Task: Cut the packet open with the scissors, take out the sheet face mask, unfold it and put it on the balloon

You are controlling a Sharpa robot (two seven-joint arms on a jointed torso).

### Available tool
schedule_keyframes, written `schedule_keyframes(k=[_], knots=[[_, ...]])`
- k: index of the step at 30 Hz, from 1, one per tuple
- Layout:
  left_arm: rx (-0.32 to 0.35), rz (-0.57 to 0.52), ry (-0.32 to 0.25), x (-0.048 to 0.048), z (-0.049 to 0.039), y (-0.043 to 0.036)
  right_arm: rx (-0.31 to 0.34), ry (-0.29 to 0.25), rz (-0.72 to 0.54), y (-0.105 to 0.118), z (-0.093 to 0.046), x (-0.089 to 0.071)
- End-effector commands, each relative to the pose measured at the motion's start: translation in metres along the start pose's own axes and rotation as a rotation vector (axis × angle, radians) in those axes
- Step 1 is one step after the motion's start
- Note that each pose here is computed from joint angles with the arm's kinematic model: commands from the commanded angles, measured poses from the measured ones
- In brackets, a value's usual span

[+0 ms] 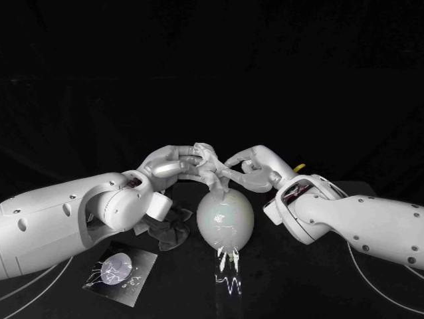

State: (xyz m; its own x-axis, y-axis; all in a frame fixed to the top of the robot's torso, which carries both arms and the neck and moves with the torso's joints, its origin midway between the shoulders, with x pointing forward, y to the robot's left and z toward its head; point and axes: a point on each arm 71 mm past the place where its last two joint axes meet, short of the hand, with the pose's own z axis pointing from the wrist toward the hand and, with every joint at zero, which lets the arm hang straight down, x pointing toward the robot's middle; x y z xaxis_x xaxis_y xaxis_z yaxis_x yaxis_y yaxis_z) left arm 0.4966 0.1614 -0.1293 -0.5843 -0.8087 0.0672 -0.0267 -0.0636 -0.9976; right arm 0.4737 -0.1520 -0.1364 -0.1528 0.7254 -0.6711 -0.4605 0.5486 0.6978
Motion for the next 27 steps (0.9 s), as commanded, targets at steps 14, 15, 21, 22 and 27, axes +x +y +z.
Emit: schedule_keyframes(k=[14, 15, 21, 22, 27], knots=[[0.017, 0.022, 0.019, 0.0021, 0.0, -0.0024, -0.016, -0.05, 0.059, 0.0062, -0.0055, -0.0026], [0.017, 0.027, 0.019, 0.002, 0.0, -0.0023, -0.013, -0.053, 0.063, 0.0062, -0.0057, -0.0028], [0.013, 0.05, 0.012, 0.0013, -0.0001, -0.0021, 0.007, -0.068, 0.088, 0.0051, -0.0064, -0.0039], [0.012, 0.052, 0.011, 0.0012, -0.0001, -0.002, 0.008, -0.069, 0.09, 0.0051, -0.0065, -0.004], [0.011, 0.064, 0.006, 0.0008, 0.0001, -0.0019, 0.014, -0.071, 0.1, 0.0055, -0.007, -0.0038]])
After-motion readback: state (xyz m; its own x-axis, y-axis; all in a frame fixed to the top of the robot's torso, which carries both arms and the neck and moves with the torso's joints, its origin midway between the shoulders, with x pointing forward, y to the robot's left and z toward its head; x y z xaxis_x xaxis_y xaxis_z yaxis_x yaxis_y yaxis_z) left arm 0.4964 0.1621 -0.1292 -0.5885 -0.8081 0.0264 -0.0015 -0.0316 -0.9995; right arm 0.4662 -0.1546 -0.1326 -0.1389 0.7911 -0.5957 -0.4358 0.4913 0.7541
